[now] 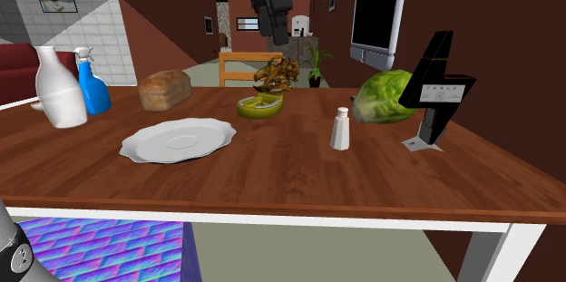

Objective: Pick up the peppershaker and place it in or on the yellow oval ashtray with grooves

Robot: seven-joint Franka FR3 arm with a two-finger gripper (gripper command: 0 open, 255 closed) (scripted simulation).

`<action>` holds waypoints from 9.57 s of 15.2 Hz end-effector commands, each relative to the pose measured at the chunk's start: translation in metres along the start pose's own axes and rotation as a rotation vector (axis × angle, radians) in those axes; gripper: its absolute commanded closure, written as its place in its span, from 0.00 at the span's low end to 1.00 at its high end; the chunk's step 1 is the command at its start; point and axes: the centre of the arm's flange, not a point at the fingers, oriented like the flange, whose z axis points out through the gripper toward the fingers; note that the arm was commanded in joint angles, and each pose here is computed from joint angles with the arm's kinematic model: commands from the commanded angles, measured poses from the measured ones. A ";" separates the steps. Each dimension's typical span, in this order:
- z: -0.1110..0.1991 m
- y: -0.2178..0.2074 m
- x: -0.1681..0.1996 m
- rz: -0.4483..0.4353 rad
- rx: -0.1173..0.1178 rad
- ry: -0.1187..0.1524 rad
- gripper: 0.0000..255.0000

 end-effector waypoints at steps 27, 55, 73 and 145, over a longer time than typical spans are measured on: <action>0.228 -0.096 0.180 -0.084 -0.030 -0.033 0.00; 0.190 -0.102 0.188 -0.084 -0.030 -0.033 1.00; 0.115 -0.147 0.187 -0.084 -0.030 -0.033 1.00; 0.155 -0.476 0.041 -0.084 -0.030 -0.033 0.00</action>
